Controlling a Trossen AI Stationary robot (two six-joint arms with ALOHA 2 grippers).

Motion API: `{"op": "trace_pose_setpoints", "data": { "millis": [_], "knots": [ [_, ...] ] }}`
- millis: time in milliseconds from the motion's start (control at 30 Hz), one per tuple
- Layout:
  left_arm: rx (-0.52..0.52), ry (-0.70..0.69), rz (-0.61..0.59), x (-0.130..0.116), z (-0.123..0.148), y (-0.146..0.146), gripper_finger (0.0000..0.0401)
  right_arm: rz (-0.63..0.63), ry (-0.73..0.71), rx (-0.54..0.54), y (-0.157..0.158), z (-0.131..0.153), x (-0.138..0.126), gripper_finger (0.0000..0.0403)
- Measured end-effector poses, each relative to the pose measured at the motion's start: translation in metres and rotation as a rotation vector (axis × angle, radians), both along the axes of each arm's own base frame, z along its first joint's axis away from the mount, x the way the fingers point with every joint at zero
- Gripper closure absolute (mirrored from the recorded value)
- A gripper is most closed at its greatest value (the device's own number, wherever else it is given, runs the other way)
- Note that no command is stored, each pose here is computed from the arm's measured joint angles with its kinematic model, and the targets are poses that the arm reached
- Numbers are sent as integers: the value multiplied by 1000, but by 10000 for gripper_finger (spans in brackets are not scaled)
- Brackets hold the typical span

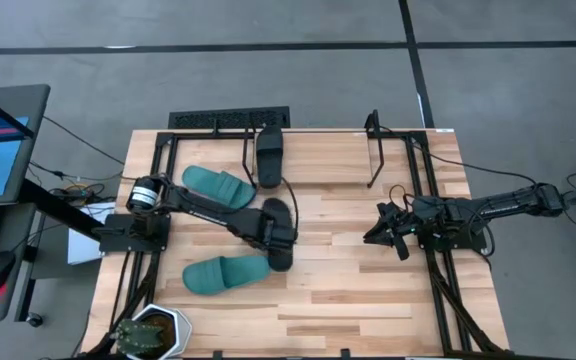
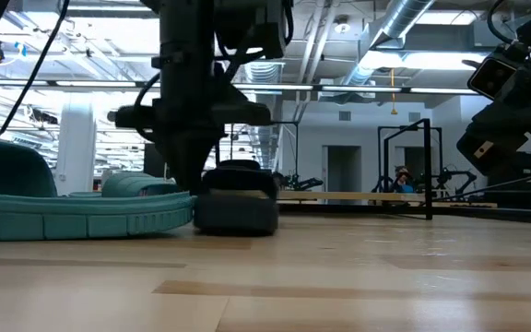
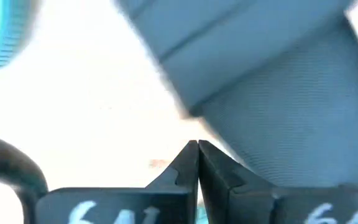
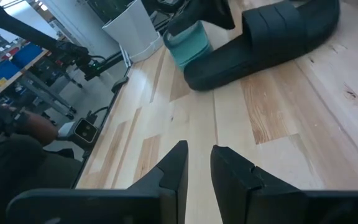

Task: Pick and place slides into the shelf
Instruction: Put the black slipper on the shelf

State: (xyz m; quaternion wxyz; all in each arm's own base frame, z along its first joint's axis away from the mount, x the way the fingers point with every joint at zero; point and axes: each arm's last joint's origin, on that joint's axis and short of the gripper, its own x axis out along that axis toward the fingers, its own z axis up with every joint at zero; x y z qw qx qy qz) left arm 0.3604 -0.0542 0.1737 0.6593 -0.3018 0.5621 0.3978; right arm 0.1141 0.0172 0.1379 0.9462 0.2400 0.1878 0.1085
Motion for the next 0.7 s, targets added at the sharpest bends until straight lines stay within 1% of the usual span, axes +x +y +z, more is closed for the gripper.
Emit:
{"op": "trace_pose_setpoints", "data": {
  "millis": [100, 300, 467, 600, 700],
  "knots": [
    [18, 30, 14, -2, 4, 1, 401, 0, 1, 0, 0, 0, 0, 344],
    [49, 4, 15, 1, 7, 1, 401, 0, 0, 0, 0, 0, 0, 344],
    [59, 56, 41, -5, 7, 3, 401, 0, 0, 0, 0, 0, 0, 344],
    [130, 72, 103, -9, 9, 4, 401, 0, 0, 0, 0, 0, 0, 344],
    [212, 30, 144, -12, 16, 5, 401, 0, 0, 0, 0, 0, 0, 344]
  ]
}}
